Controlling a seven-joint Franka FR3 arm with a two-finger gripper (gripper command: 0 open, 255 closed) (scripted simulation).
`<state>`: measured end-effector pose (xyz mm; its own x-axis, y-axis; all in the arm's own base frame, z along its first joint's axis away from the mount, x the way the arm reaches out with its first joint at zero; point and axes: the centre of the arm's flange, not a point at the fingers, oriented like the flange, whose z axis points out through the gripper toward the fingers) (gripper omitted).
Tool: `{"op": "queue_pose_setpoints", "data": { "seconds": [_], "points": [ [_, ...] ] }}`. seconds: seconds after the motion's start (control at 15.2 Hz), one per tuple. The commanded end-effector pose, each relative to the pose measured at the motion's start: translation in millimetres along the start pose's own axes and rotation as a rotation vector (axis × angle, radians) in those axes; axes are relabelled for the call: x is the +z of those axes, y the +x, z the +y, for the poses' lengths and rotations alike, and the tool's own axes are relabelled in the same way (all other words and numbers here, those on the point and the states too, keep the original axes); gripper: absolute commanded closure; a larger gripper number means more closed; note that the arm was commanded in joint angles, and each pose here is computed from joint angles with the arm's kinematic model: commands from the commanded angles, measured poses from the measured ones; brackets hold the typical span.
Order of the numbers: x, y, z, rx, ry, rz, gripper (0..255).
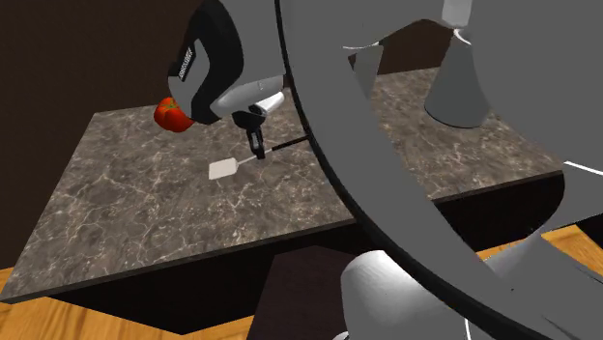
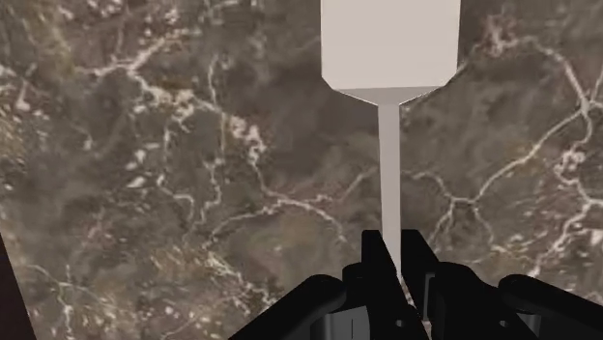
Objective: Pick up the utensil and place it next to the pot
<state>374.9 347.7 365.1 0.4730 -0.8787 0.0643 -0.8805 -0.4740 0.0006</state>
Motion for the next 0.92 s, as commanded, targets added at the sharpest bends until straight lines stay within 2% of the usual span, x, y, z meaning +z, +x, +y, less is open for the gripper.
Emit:
{"op": "queue_pose_setpoints", "data": {
  "seconds": [0.0, 0.86],
  "points": [
    [-10, 1, -1, -0.001, 0.001, 0.002, 255],
    [-79, 5, -1, -0.001, 0.001, 0.002, 255]
  ]
}}
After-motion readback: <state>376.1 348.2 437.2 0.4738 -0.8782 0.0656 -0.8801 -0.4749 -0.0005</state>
